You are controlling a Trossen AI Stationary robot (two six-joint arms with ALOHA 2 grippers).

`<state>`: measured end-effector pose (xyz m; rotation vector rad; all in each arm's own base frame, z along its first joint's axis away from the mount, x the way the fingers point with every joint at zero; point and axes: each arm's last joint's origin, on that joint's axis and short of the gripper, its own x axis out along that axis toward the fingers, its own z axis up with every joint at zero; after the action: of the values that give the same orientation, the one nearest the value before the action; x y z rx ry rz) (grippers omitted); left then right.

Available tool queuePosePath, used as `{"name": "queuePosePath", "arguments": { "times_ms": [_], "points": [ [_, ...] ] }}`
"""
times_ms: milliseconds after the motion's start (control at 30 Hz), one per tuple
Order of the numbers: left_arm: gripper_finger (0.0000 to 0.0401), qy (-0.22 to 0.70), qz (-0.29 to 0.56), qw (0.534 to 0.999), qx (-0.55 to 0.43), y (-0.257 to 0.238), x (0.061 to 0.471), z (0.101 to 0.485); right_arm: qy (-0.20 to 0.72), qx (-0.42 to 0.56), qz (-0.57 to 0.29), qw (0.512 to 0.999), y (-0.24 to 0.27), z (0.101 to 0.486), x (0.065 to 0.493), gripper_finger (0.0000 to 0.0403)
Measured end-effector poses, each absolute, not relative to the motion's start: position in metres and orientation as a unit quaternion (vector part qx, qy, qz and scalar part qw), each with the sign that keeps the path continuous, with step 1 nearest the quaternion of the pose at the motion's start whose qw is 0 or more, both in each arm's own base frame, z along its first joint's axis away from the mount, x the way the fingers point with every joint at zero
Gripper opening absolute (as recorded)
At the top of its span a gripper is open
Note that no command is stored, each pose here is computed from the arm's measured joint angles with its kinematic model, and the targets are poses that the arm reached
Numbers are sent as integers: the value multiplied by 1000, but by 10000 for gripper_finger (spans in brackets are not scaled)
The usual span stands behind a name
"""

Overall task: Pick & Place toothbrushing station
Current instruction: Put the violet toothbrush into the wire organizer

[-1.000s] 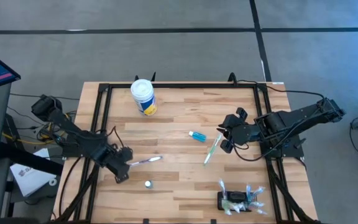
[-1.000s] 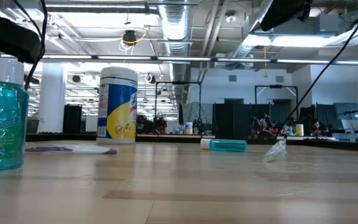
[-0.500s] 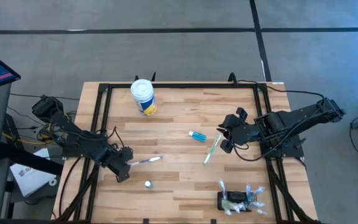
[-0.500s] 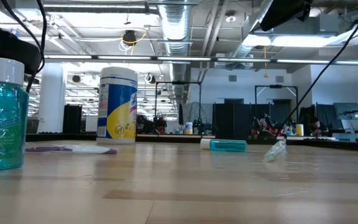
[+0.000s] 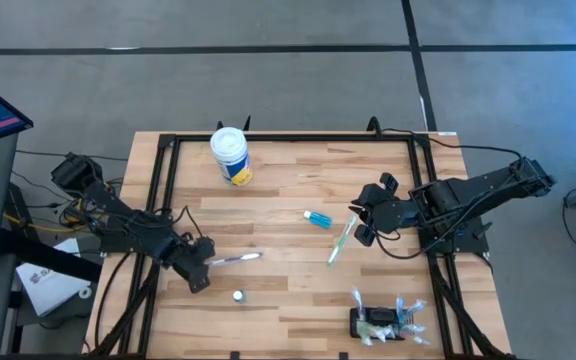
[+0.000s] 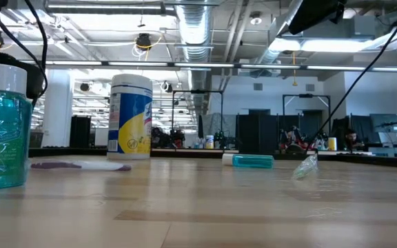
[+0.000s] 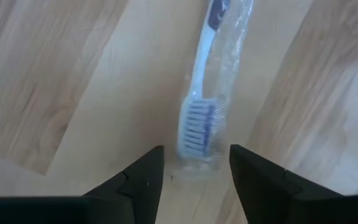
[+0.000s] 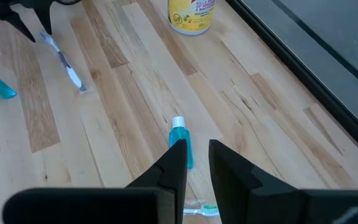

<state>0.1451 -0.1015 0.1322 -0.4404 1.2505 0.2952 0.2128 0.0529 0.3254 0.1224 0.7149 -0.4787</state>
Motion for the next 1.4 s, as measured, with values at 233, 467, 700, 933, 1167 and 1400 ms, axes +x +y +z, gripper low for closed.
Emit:
{"name": "queuePosePath", "arguments": {
  "times_ms": [233, 467, 700, 933, 1167, 1400],
  "points": [
    [133, 585, 147, 774, -192, -101, 144, 127, 346, 59, -232, 907, 53, 325, 213, 59],
    [25, 584, 153, 775, -186, -99, 143, 126, 347, 59, -232, 907, 53, 325, 213, 59],
    [1, 576, 141, 780, -200, -100, 143, 131, 348, 58, -232, 906, 53, 325, 212, 59],
    [0, 573, 128, 781, -213, -102, 146, 135, 348, 58, -232, 906, 53, 325, 213, 59],
    [0, 546, 93, 801, -228, -115, 163, 162, 351, 46, -227, 907, 53, 325, 213, 59],
    [0, 521, 71, 813, -250, -124, 175, 186, 352, 34, -219, 909, 54, 326, 213, 59]
  ]
}}
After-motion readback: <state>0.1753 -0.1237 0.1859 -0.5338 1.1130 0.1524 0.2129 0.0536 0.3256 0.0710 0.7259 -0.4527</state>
